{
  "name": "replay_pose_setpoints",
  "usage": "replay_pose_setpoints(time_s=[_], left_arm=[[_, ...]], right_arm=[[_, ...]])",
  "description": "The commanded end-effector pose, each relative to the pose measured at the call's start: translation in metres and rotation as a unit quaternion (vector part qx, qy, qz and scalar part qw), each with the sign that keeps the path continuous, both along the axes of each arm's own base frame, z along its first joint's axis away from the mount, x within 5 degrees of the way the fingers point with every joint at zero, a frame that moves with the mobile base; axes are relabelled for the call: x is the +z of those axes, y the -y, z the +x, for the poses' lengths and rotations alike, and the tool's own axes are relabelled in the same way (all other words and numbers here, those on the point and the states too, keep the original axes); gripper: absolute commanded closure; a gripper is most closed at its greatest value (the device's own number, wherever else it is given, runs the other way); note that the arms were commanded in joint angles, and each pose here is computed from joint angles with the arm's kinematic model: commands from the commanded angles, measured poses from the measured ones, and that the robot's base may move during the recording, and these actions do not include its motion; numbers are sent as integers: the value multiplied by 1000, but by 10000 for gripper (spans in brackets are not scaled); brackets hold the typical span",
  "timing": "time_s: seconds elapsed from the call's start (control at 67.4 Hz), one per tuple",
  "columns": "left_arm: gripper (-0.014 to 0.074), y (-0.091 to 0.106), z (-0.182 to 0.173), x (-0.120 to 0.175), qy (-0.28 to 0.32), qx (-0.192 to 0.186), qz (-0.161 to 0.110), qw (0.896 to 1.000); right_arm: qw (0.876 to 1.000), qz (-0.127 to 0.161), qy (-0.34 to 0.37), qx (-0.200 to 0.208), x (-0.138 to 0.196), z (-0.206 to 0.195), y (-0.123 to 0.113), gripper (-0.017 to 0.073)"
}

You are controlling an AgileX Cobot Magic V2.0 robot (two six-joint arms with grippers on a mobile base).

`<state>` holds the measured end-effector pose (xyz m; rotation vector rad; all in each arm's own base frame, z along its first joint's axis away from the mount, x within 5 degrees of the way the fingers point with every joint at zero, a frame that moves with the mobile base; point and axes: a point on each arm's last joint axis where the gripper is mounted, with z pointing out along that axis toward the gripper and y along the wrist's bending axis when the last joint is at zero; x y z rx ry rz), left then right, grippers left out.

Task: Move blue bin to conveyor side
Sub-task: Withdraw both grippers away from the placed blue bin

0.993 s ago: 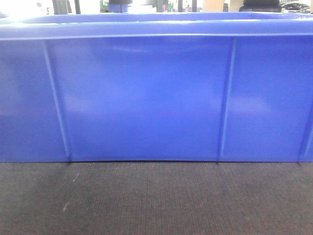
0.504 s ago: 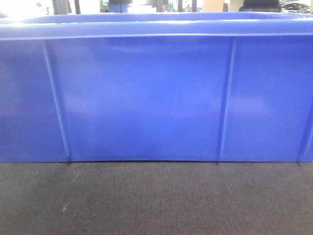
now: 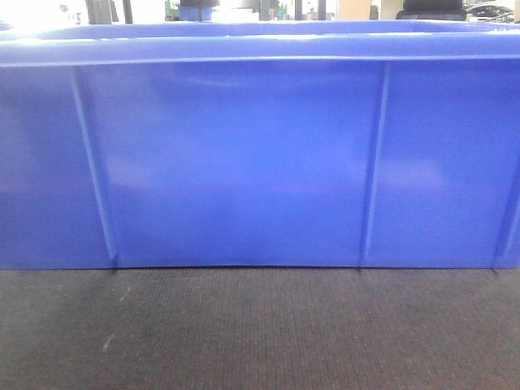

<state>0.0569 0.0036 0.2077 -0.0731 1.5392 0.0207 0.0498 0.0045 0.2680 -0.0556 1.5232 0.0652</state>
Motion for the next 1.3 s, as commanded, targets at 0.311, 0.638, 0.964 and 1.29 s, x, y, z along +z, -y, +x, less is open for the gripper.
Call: replay_pose_setpoints(time_s=[0.311, 0.638, 0.964, 1.29], left_arm=[[581, 0, -1, 3, 13, -1, 0, 1000], [581, 0, -1, 3, 13, -1, 0, 1000], [581, 0, -1, 3, 13, -1, 0, 1000], [581, 0, -1, 3, 13, -1, 0, 1000]], right_arm=[[999, 21, 27, -35, -53, 6, 4, 628], [999, 20, 27, -35, -53, 6, 4, 628], [999, 20, 27, -35, -53, 6, 4, 628], [999, 20, 27, -35, -53, 6, 4, 628]])
